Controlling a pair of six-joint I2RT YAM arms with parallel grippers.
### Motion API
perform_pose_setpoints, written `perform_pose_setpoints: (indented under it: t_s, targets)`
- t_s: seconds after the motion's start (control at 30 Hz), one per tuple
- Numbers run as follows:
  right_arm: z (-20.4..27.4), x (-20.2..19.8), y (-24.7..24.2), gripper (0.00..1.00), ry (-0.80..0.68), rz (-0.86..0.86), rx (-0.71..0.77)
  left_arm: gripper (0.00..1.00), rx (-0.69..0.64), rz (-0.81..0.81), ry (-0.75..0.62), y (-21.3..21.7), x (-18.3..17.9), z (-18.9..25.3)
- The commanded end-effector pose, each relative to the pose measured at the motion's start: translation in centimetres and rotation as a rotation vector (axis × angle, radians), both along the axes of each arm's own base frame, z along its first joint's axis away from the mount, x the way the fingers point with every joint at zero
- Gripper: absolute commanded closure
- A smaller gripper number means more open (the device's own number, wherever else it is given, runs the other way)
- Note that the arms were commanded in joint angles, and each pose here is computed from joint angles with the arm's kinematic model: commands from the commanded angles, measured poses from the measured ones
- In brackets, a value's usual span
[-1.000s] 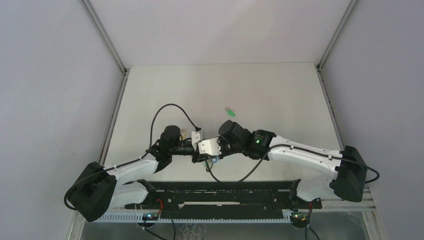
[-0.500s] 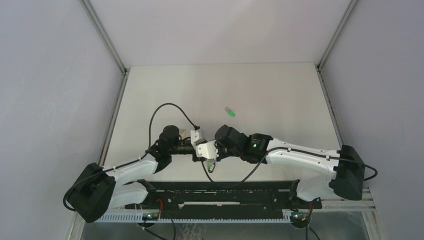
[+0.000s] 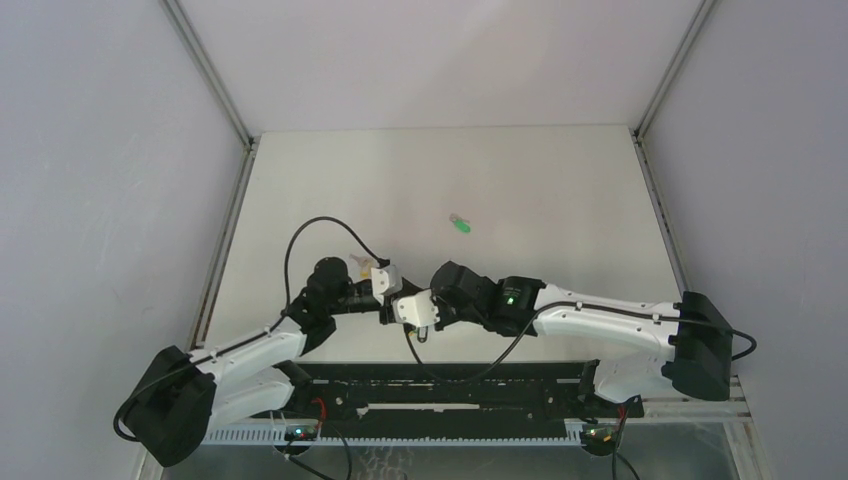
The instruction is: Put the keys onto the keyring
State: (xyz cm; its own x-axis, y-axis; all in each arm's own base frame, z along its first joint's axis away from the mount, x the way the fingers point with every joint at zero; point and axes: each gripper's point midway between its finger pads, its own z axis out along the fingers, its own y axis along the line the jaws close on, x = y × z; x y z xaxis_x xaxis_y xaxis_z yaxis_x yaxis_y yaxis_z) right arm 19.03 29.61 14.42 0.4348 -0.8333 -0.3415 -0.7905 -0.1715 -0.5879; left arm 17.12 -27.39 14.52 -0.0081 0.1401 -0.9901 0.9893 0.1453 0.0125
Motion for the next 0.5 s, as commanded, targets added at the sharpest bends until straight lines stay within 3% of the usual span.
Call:
perform_pose_setpoints:
  t_s: [0.0, 0.47]
  targets:
    - [2.7, 0.3, 0.8, 1.0, -0.054, -0.014, 0.101, 0.59, 0.0, 0.02, -0.073, 0.6, 0.7, 0.0]
    - [2.7, -0.2, 0.9, 1.0, -0.059, -0.002, 0.095, 0.6, -0.008, -0.067, -0.078, -0.7, 2.3, 1.3]
